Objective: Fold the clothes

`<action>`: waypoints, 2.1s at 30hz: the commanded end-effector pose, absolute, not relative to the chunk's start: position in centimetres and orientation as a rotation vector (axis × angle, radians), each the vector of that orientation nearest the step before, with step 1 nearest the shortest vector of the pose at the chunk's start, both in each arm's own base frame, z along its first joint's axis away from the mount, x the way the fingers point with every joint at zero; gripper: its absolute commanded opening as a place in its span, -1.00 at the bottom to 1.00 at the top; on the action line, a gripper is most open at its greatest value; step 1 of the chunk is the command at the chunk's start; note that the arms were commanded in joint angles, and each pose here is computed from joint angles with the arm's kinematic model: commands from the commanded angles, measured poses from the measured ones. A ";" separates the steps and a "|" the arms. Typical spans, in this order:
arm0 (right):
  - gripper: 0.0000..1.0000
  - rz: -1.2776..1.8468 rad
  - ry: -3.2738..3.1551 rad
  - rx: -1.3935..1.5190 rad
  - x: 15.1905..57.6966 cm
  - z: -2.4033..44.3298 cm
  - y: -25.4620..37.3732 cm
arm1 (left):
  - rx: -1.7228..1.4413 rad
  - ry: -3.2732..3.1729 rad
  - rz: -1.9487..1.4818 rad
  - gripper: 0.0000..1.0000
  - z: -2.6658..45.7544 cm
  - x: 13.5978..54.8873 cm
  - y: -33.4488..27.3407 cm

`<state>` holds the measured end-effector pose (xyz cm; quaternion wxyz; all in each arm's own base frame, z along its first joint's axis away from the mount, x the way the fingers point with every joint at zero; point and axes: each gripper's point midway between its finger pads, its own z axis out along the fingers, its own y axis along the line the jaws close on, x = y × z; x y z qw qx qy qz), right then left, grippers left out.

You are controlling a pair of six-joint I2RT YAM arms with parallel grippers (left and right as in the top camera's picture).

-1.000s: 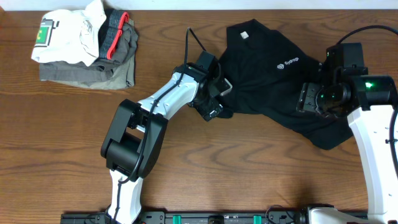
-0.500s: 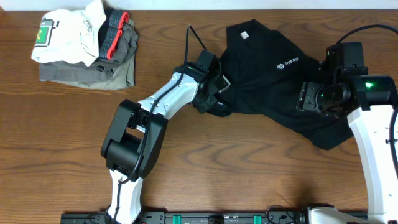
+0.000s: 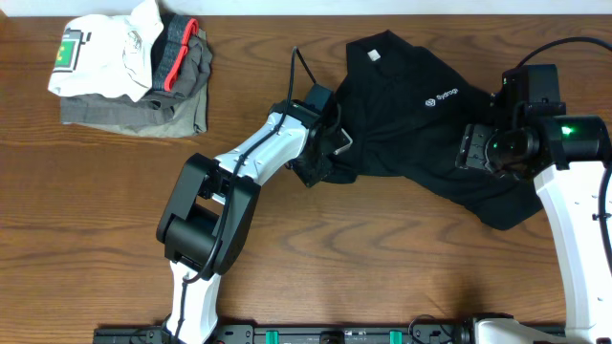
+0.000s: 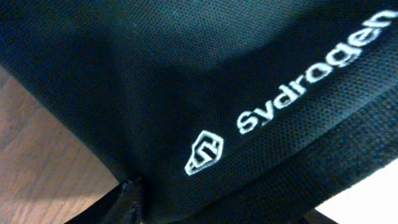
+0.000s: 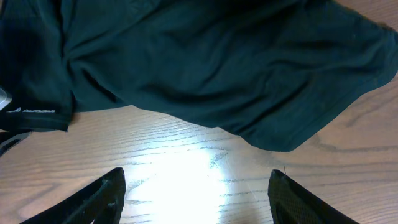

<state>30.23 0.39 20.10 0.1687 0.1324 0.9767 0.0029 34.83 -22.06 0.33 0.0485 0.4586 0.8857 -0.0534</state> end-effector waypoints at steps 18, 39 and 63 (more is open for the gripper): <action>0.41 0.057 2.785 0.336 30.2 20.0 0.8 | 0.715 2.692 -0.177 -0.88 9.5 42.5 -18.2; -0.28 0.337 2.931 -0.064 26.6 8.1 8.0 | 0.514 2.524 -0.165 -0.88 16.5 45.5 -13.9; -0.97 0.323 2.985 0.207 30.0 -3.1 5.9 | 0.455 2.591 -0.084 -0.88 15.7 45.0 -11.1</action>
